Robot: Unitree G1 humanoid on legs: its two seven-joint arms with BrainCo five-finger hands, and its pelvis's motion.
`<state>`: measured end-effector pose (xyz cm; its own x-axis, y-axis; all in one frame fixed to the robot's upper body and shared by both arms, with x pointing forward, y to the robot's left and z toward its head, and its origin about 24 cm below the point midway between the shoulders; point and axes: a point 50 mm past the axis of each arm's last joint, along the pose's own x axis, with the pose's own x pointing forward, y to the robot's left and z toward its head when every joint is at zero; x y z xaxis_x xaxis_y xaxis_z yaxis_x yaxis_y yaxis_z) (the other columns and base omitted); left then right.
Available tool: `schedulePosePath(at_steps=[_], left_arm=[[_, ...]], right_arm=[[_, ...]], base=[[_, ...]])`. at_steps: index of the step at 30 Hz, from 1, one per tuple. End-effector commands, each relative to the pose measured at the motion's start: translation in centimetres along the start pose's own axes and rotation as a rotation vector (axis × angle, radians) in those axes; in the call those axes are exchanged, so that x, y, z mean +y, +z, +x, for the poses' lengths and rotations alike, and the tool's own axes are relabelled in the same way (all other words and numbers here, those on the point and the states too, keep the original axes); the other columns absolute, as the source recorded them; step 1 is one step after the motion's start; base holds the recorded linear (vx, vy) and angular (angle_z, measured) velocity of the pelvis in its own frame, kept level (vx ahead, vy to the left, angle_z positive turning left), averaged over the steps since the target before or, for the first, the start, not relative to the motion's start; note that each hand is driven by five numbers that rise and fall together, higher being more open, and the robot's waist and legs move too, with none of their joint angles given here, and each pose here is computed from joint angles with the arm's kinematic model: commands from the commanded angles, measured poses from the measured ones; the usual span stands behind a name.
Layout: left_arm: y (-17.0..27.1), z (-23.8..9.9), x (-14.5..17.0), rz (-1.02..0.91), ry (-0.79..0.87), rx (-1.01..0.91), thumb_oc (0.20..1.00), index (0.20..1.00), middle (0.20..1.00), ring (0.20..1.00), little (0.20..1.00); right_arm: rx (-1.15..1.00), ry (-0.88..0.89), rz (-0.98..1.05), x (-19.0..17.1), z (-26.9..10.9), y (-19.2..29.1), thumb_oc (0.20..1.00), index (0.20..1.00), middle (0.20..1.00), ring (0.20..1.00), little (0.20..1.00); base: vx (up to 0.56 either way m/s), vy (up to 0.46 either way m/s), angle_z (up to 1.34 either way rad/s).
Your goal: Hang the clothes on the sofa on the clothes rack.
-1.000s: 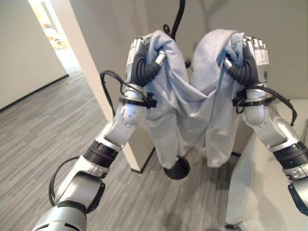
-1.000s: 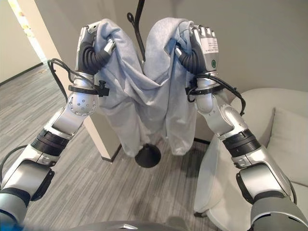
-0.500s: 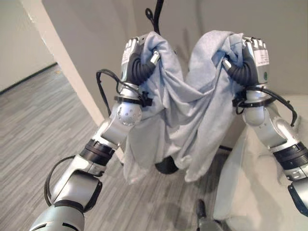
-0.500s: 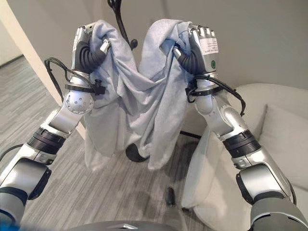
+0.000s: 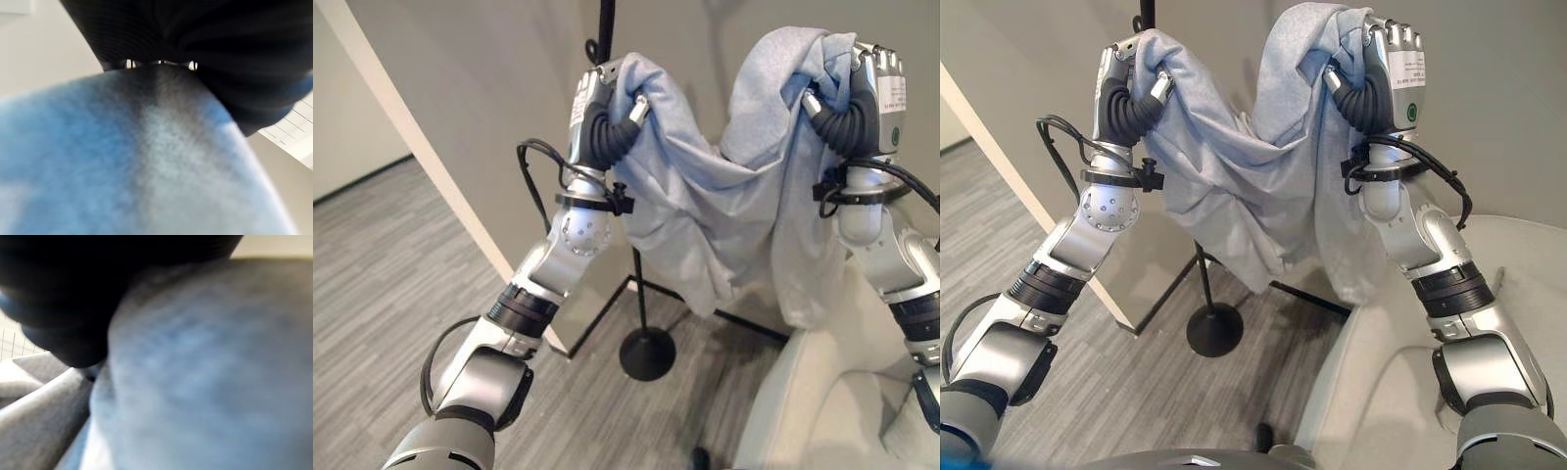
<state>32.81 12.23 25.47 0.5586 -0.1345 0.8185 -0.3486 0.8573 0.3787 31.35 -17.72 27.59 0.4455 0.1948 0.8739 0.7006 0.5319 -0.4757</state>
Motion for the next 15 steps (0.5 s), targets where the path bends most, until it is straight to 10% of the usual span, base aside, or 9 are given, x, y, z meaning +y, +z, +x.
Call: schedulePosePath(at_steps=[1, 15], left_arm=[[0.0, 0.3, 1.6, -0.003, 0.039, -0.024, 0.200, 0.200, 0.200, 0.200, 0.200], [-0.3, 0.5, 2.0, 0.023, 0.045, -0.020, 0.200, 0.200, 0.200, 0.200, 0.200]], right_arm=[[-0.023, -0.061, 0.053, -0.5, 0.1, 0.5, 0.200, 0.200, 0.200, 0.200, 0.200], [0.004, -0.057, -0.002, -1.1, -0.3, -0.6, 0.200, 0.200, 0.200, 0.200, 0.200]], base=[[0.01, -0.071, 0.16], [0.05, 0.021, 0.23]])
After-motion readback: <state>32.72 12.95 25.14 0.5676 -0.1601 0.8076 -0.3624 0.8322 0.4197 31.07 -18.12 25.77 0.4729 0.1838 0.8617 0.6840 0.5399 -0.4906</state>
